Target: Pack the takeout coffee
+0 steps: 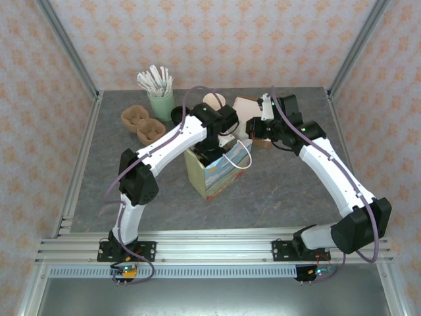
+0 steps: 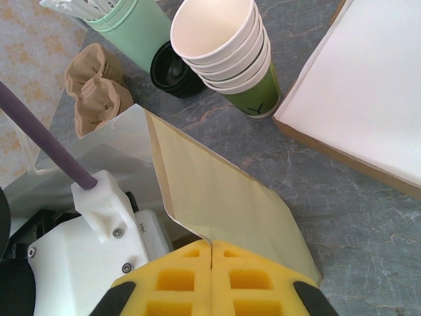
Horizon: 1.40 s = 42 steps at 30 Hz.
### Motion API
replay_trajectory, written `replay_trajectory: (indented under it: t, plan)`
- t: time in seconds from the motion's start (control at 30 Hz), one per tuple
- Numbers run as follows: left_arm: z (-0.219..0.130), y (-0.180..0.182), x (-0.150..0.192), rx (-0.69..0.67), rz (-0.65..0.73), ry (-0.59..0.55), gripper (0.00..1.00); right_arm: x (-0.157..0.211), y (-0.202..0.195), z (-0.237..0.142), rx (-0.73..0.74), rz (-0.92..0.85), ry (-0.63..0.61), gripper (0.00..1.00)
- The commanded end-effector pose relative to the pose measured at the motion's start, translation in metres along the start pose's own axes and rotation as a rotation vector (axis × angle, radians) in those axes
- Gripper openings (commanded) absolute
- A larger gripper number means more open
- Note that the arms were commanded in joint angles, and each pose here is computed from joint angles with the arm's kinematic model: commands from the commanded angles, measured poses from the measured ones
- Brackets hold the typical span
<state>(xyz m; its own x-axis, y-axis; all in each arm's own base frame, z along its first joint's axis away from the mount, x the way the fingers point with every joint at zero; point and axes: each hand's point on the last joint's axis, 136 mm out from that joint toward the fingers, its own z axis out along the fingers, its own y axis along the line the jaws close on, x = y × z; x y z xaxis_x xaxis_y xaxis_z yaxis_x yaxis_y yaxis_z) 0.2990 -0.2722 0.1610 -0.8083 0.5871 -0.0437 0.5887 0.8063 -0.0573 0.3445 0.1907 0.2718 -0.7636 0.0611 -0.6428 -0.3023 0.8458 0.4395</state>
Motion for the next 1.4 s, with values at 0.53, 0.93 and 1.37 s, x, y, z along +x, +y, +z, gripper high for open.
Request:
replay_trajectory:
  t: [0.53, 0.93, 1.37]
  plan:
    - [0.015, 0.004, -0.009, 0.015, 0.005, -0.006, 0.56, 0.010, -0.004, 0.004, 0.033, 0.002, 0.048, 0.03]
    - [0.023, 0.005, -0.009, 0.010, 0.004, 0.009, 0.56, 0.010, -0.004, 0.004, 0.033, 0.001, 0.048, 0.03]
    - [0.029, 0.006, -0.008, 0.009, 0.003, 0.022, 0.56, 0.010, -0.004, 0.005, 0.035, 0.000, 0.052, 0.03]
